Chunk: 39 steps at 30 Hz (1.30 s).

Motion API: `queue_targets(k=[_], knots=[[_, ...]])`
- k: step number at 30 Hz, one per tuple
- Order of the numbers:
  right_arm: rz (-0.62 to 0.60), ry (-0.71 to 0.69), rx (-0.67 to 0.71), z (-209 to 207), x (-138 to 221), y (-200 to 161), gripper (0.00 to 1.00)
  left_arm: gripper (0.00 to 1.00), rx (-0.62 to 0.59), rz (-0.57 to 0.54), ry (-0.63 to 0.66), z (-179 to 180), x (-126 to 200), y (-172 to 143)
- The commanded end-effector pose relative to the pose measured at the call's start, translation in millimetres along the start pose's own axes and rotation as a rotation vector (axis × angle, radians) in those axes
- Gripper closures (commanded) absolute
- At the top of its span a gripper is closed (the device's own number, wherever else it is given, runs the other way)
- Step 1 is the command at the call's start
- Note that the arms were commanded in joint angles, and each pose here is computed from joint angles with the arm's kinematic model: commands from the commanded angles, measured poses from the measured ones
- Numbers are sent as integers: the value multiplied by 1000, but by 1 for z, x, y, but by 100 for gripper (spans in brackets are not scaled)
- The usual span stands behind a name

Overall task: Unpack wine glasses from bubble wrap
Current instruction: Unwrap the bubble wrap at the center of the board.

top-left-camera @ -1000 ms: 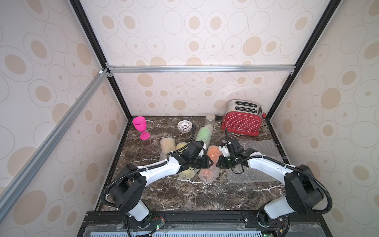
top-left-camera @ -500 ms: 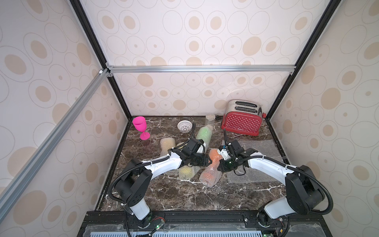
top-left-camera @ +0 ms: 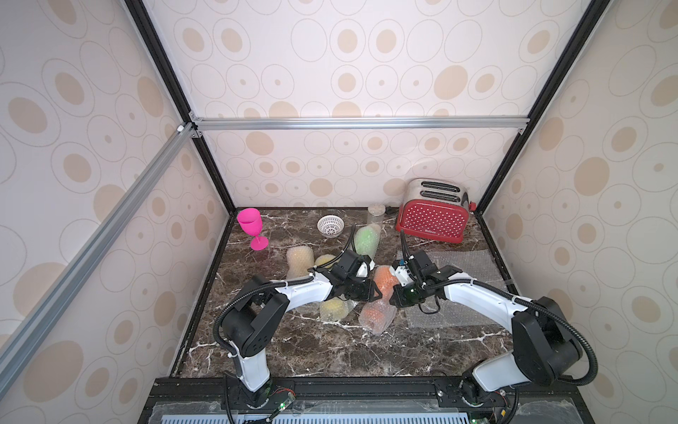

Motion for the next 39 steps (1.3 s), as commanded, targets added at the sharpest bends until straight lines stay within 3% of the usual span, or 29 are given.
queue_targets(k=[1, 4, 9, 16, 23, 29, 39], knots=[[-8, -22, 3, 1, 6, -3, 93, 85, -14, -16, -41, -7, 0, 4], [-18, -49, 7, 0, 9, -4, 86, 100, -6, -33, -42, -9, 4, 4], [-37, -113, 10, -4, 15, -4, 72, 100, 9, -68, -40, -16, 13, 5], [-102, -172, 59, 4, 23, 0, 61, 100, 32, -111, 12, -31, 22, 6], [-119, -237, 66, 9, 22, 8, 59, 100, 50, -131, 85, -37, 24, 4], [-128, -328, 49, 3, 16, 13, 60, 100, 113, -173, 49, -42, 29, 1], [-183, -329, 40, 8, 10, 30, 60, 100, 173, -200, -3, -44, 31, -5]])
Point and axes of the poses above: each gripper's point midway between its finger pads, its own x axis back along the fingers, its own z axis along the line the jaws close on, y = z × x, the point moved 8 cm from there along x, back along the fingers, and after that the axes turned 3 degrees about x, right-handed, at the moved point
